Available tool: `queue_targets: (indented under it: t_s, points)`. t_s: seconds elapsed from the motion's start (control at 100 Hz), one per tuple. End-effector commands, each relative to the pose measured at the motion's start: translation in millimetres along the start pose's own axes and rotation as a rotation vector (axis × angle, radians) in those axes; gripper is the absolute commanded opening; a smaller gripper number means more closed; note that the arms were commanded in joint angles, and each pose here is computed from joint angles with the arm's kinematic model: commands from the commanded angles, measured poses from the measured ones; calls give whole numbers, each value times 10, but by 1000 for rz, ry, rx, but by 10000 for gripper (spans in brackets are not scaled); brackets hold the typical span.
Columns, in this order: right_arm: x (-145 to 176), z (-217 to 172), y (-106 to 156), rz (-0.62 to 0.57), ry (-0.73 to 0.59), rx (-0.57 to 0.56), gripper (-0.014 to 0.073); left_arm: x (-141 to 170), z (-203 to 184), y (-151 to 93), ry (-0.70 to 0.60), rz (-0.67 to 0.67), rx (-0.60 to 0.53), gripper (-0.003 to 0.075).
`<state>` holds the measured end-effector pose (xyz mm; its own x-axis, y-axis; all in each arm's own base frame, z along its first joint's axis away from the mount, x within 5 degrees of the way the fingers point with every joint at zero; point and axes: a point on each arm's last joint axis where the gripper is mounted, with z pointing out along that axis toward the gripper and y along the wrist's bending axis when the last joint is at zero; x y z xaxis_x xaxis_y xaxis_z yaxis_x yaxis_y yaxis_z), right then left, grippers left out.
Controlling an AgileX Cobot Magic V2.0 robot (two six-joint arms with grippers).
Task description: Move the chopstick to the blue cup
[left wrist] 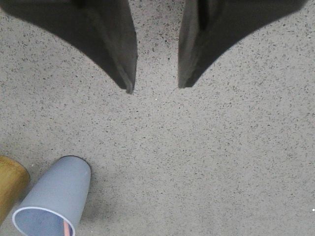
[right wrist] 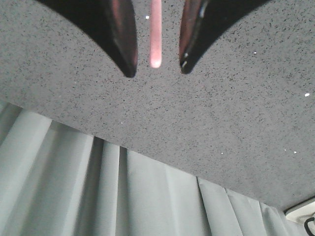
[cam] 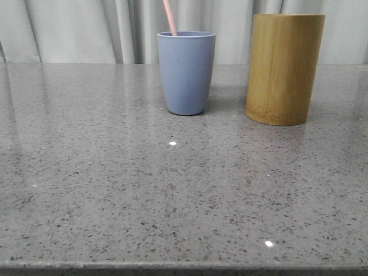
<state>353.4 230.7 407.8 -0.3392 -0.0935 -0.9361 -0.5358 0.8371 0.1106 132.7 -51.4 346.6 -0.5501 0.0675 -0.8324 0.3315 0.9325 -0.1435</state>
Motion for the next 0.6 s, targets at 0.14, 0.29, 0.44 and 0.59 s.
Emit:
queue_targets:
  t_s: [0.14, 0.29, 0.44, 0.59]
  points:
    - [-387, -408, 10, 0, -176, -4, 246, -131, -62, -8, -103, -14, 1, 211]
    - [-417, -569, 2, 0, -173, -1, 246, -133, -69, -8, -108, -13, 2, 211]
    - [-389, -745, 4, -9, -181, 4, 246, -149, -89, -10, -133, -13, 1, 211]
    - [-314, -951, -4, -34, -185, 17, 246, -166, -145, -15, -174, -13, 3, 211]
